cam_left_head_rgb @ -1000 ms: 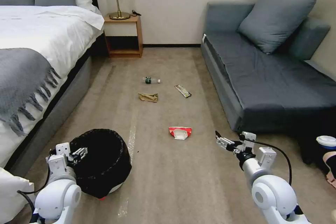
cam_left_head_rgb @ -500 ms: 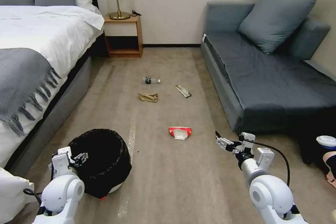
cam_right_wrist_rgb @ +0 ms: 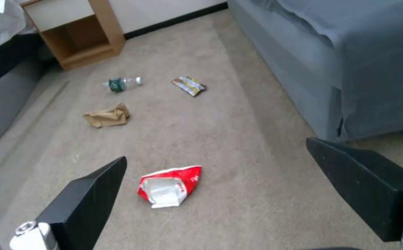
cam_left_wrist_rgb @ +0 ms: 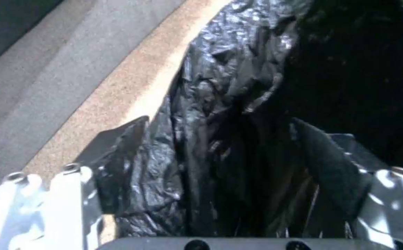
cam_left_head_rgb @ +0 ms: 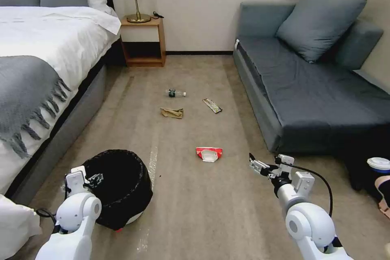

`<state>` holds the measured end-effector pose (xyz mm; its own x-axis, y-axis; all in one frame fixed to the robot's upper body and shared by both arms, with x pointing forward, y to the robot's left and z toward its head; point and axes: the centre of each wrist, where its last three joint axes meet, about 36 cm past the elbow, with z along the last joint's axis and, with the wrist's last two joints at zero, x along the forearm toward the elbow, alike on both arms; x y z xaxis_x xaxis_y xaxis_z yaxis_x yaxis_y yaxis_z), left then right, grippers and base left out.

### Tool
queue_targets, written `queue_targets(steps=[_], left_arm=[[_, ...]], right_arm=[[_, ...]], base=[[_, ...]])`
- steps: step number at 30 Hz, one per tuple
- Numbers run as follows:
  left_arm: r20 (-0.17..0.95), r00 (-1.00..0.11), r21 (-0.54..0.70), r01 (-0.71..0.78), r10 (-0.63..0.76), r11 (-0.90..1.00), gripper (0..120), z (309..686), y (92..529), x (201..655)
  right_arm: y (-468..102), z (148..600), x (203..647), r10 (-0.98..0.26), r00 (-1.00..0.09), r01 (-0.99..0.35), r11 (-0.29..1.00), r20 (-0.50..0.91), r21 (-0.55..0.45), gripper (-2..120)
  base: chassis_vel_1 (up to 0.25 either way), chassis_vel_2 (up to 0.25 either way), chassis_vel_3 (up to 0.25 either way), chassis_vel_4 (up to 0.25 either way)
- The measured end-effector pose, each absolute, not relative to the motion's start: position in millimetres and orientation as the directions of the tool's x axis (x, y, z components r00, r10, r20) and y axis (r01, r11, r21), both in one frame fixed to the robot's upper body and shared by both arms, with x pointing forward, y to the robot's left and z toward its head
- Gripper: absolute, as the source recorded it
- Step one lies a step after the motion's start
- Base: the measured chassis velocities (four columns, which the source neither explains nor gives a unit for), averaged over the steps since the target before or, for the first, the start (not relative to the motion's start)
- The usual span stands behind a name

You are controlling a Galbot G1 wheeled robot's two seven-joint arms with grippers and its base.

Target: Pick up the trash bin, then pick up the garbage on the floor and place it into the trash bin.

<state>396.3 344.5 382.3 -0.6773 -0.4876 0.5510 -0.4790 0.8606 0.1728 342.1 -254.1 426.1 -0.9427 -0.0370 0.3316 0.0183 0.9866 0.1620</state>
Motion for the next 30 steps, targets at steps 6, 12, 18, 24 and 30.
queue_targets(steps=[6, 12, 18, 24, 30], left_arm=[[0.570, -0.677, 0.159, -0.465, -0.465, 0.871, 55, 375.5, 348.5, 398.9], [0.571, -0.691, 0.145, -0.446, -0.443, 0.883, 37, 373.3, 349.2, 398.0], [0.563, -0.709, 0.135, -0.427, -0.424, 0.894, 23, 370.1, 348.4, 394.2], [0.545, -0.726, 0.137, -0.418, -0.420, 0.898, 10, 366.4, 344.9, 385.1], [0.493, -0.743, 0.169, -0.428, -0.452, 0.888, 10, 364.9, 344.1, 376.4]], right_arm=[[-254.1, 426.4, 343.5, -0.033, -0.941, 0.023, 0.987, 0.337, 0.160, 100], [-253.2, 426.3, 343.3, -0.029, -0.938, 0.027, 0.987, 0.345, 0.158, 100], [-250.4, 431.9, 342.2, -0.034, -0.937, 0.026, 0.985, 0.347, 0.168, 100], [-249.3, 436.9, 341.3, -0.032, -0.938, 0.032, 0.984, 0.344, 0.177, 100], [-249.2, 436.7, 336.8, -0.032, -0.941, 0.034, 0.982, 0.336, 0.188, 100]], base=[[0.000, 0.000, 0.000, 0.000], [0.000, 0.000, 0.000, 0.000], [0.000, 0.000, 0.000, 0.000], [0.000, 0.000, 0.000, 0.000], [0.000, 0.000, 0.000, 0.000]])
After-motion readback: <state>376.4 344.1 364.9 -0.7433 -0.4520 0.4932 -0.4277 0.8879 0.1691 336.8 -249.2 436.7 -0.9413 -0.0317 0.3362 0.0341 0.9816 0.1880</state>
